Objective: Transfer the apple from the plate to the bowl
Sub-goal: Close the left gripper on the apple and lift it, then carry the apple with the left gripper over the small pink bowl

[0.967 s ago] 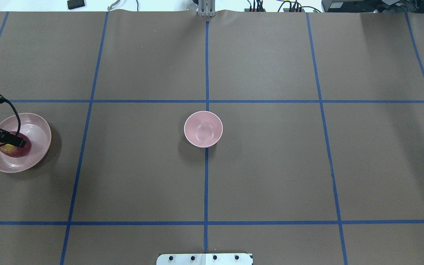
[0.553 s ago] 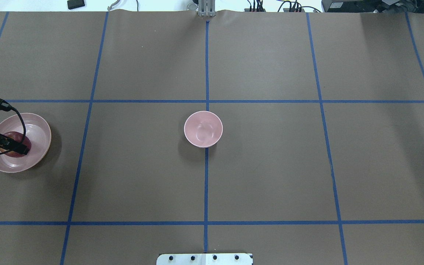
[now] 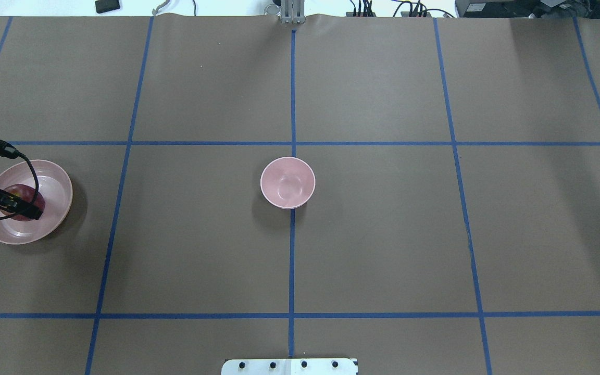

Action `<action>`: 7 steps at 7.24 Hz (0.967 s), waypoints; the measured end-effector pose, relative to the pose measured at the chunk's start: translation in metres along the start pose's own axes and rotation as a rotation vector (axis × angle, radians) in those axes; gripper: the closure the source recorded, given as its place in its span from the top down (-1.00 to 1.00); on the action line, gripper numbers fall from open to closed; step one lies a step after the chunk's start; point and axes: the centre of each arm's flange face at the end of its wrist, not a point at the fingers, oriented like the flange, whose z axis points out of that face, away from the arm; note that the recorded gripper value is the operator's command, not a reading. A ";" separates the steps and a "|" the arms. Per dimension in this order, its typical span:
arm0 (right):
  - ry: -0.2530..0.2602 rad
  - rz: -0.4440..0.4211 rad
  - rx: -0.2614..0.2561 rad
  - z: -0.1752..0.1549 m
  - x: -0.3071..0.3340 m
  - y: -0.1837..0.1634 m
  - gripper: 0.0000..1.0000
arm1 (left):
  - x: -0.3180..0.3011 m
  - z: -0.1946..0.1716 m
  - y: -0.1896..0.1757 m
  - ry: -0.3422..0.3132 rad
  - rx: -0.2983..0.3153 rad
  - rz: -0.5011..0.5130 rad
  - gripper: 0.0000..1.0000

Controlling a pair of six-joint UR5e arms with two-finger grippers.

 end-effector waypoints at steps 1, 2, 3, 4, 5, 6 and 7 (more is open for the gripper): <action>0.000 0.001 0.000 0.000 0.000 0.000 1.00 | 0.009 -0.013 -0.007 0.008 0.020 0.006 -0.97; 0.000 0.001 -0.001 0.001 0.000 0.000 1.00 | 0.026 -0.032 -0.024 0.013 0.041 -0.008 -0.97; -0.001 0.002 -0.002 0.001 0.001 0.000 1.00 | 0.055 -0.055 -0.056 0.016 0.055 -0.058 -0.96; -0.001 0.003 -0.003 0.002 0.001 0.001 1.00 | 0.096 -0.075 -0.094 0.019 0.055 -0.125 -0.96; -0.002 0.005 -0.005 0.003 0.002 0.003 1.00 | 0.143 -0.086 -0.126 0.027 0.042 -0.174 -0.96; -0.002 0.006 -0.006 0.003 0.002 0.004 1.00 | 0.193 -0.089 -0.146 0.039 0.028 -0.214 -0.95; -0.002 0.007 -0.007 0.004 0.002 0.005 1.00 | 0.248 -0.086 -0.162 0.044 0.025 -0.251 -0.95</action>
